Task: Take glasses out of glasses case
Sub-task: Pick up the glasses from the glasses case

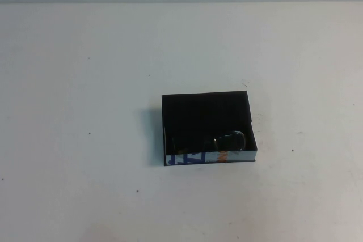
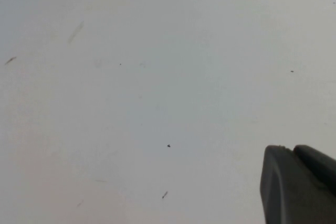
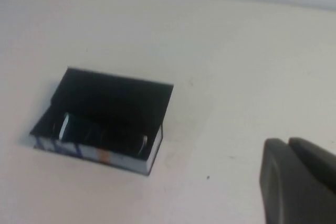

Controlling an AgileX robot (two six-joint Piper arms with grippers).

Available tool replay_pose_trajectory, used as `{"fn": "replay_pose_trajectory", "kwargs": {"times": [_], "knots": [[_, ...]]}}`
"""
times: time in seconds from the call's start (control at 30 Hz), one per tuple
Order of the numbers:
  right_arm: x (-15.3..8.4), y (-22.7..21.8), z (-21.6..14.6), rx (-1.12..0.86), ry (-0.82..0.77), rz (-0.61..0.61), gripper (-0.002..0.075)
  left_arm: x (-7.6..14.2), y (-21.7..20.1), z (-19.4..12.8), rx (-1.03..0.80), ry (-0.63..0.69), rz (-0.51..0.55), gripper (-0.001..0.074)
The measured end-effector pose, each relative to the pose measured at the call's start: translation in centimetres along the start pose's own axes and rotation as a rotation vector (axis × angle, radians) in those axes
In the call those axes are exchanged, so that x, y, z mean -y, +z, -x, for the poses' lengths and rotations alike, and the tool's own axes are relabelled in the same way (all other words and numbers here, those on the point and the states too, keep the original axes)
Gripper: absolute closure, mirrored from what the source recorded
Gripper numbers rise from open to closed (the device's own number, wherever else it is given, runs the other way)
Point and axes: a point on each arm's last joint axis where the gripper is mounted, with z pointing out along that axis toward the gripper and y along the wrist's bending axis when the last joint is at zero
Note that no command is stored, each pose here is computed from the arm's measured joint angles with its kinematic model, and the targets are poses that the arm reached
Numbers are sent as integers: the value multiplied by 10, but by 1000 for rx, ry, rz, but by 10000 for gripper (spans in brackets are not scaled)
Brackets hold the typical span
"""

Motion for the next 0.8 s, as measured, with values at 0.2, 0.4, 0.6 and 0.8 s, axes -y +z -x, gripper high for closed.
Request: {"fn": "replay_pose_trajectory", "kwargs": {"times": [0.2,0.4,0.6,0.8], "knots": [[-2,50,46,-379,-122,169,743,0,0,0,0,0,0,740],[-13,109,66,-695,-387,304,743,0,0,0,0,0,0,740],[-32,167,71,-770,-694,431,674,0,0,0,0,0,0,740],[-63,218,63,-774,-927,583,498,0,0,0,0,0,0,740]]}}
